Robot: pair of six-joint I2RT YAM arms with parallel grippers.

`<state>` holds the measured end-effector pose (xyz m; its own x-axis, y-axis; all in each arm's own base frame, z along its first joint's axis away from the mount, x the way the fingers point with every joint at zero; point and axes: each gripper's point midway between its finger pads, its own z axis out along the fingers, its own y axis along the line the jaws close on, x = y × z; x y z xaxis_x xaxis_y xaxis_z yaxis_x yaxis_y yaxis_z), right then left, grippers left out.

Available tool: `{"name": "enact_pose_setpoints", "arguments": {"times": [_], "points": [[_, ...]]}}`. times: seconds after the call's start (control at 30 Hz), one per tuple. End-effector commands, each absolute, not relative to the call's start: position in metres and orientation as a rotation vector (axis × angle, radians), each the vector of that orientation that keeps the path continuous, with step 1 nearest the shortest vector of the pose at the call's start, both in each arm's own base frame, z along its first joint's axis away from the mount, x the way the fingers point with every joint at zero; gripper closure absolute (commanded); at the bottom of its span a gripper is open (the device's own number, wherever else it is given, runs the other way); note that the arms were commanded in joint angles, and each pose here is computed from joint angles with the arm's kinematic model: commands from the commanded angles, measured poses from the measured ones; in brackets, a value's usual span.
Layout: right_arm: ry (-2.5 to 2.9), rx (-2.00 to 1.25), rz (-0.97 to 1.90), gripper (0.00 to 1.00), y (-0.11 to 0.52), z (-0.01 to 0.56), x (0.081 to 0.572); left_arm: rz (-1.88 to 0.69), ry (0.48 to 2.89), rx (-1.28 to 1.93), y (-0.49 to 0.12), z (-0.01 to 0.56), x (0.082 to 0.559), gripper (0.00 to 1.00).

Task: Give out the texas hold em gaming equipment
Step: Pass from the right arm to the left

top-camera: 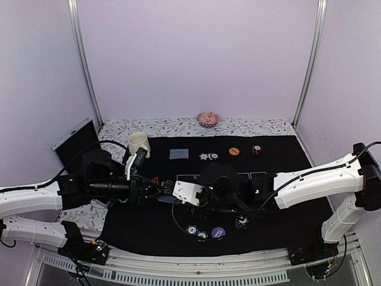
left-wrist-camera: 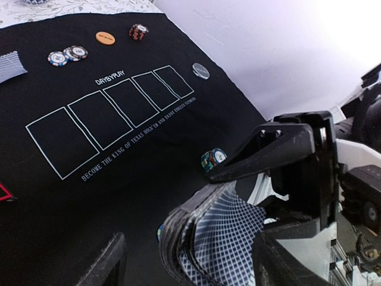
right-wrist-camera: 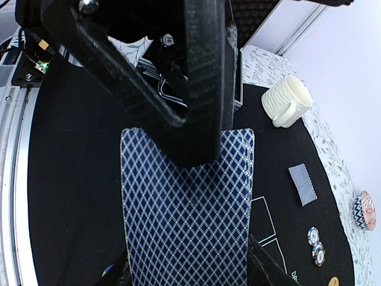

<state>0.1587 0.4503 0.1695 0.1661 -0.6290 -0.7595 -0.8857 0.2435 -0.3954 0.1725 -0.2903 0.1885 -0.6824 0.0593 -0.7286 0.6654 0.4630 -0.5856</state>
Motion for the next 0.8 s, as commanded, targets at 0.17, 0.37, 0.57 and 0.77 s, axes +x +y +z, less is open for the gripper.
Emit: {"name": "enact_pose_setpoints", "arguments": {"times": [0.17, 0.37, 0.57, 0.77], "points": [[1.443, -1.45, 0.333, 0.51, 0.478, 0.19, 0.161, -1.175, 2.054, 0.538, -0.277, 0.18, 0.178, 0.27], [1.443, -1.459, 0.305, 0.51, 0.478, 0.183, 0.16, -1.216, 2.087, 0.618, -0.285, 0.162, 0.169, 0.28], [1.413, -1.483, 0.299, 0.51, 0.482, 0.181, 0.153, -1.314, 2.04, 0.667, -0.296, 0.169, 0.161, 0.56], [1.405, -1.478, 0.267, 0.5, 0.482, 0.179, 0.157, -1.459, 1.977, 0.74, -0.298, 0.179, 0.139, 0.94]]}}
